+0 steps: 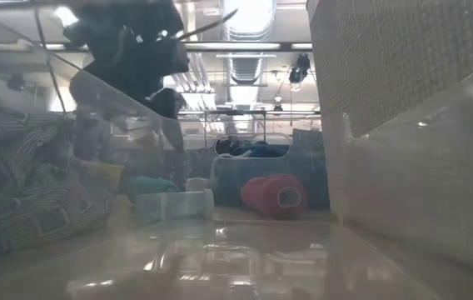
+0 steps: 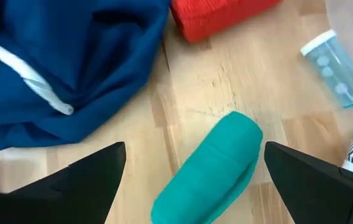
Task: Pick & Place Medicine items
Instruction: Put the green rolled bandage into the yellow bin
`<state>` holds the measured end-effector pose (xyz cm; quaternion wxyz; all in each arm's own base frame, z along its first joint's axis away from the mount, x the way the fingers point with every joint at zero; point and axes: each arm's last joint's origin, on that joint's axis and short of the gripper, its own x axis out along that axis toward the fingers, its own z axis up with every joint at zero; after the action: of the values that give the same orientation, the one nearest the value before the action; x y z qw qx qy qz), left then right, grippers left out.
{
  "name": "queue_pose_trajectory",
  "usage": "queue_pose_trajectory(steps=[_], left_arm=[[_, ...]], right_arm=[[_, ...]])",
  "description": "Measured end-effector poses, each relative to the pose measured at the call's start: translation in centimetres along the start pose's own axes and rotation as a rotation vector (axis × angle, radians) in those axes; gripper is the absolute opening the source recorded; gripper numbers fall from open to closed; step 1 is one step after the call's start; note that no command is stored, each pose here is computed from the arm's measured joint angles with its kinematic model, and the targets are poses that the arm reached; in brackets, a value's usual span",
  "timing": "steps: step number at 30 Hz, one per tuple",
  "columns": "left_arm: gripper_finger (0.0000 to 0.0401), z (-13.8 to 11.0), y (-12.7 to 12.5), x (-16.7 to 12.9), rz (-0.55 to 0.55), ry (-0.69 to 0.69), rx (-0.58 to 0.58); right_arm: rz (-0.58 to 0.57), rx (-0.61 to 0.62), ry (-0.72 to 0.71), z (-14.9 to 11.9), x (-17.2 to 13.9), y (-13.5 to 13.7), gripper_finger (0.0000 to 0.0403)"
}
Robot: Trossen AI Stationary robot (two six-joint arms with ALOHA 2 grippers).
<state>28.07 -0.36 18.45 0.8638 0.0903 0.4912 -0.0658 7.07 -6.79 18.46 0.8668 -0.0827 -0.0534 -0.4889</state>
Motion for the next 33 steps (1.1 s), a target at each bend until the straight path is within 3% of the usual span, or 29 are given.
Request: queue_pose_trajectory(steps=[14, 33], left_arm=[[0.0383, -0.5, -1.0, 2.2, -0.035, 0.078, 0.07], [0.0381, -1.5, -1.1, 4.7, -0.019, 0.186, 0.044]], right_arm=[[0.0, 0.0, 0.0, 0.0, 0.0, 0.0, 0.0008], [0.0, 0.0, 0.0, 0.0, 0.0, 0.0, 0.0008]])
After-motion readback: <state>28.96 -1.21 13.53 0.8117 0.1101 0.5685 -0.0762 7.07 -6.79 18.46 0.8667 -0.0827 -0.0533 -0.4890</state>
